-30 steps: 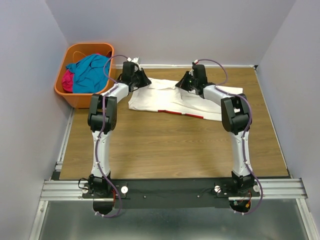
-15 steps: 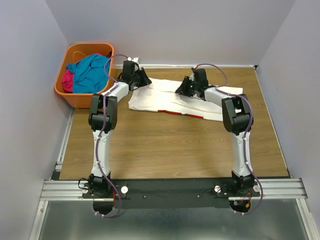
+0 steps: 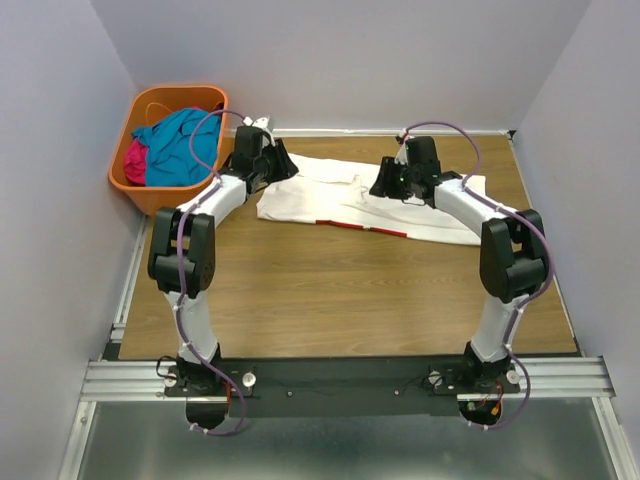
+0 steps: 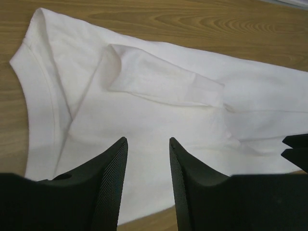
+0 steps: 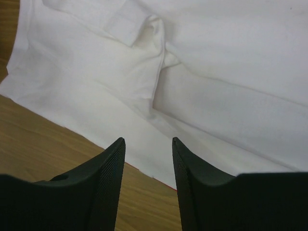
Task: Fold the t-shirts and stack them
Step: Fold the tshirt
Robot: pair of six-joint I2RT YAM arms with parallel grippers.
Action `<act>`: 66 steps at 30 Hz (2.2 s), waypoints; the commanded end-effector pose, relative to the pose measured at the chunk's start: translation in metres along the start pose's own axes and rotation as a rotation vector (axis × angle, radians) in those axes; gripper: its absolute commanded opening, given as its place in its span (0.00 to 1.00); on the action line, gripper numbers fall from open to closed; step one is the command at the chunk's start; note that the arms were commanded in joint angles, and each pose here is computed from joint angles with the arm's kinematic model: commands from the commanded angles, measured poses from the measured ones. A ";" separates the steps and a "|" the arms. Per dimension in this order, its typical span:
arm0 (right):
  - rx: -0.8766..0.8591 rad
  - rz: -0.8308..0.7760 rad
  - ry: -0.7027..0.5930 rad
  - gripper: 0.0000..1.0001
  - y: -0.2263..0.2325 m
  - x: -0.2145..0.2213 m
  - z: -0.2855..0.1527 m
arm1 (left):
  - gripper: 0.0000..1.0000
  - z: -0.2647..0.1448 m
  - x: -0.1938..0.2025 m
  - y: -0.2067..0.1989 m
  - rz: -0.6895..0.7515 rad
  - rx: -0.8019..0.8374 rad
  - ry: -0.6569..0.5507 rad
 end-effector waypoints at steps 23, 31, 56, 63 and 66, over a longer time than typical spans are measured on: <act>0.174 0.068 0.140 0.26 -0.048 0.049 0.029 | 0.07 -0.031 0.110 0.042 -0.025 -0.295 0.253; 0.358 0.045 -0.025 0.27 -0.074 0.009 0.045 | 0.07 -0.033 0.113 0.042 -0.022 -0.288 0.266; 0.533 0.353 -0.159 0.45 -0.154 0.012 -0.068 | 0.12 -0.059 0.092 0.044 0.019 -0.370 0.233; 0.527 0.532 -0.238 0.44 -0.186 0.016 -0.099 | 0.17 -0.057 0.066 0.029 0.004 -0.288 0.152; 0.461 0.623 -0.258 0.44 -0.197 0.023 -0.106 | 0.17 -0.044 0.070 0.031 -0.022 -0.270 0.163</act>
Point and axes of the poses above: each gripper's point midway between its finger pads, its own z axis out along the fingers, its own y axis along the line the jaws close on, x = y × z, the point moved 8 cm from there along -z, back along the fingers, and after that the axes turned 13 degrees about z, right-handed, at the moved point
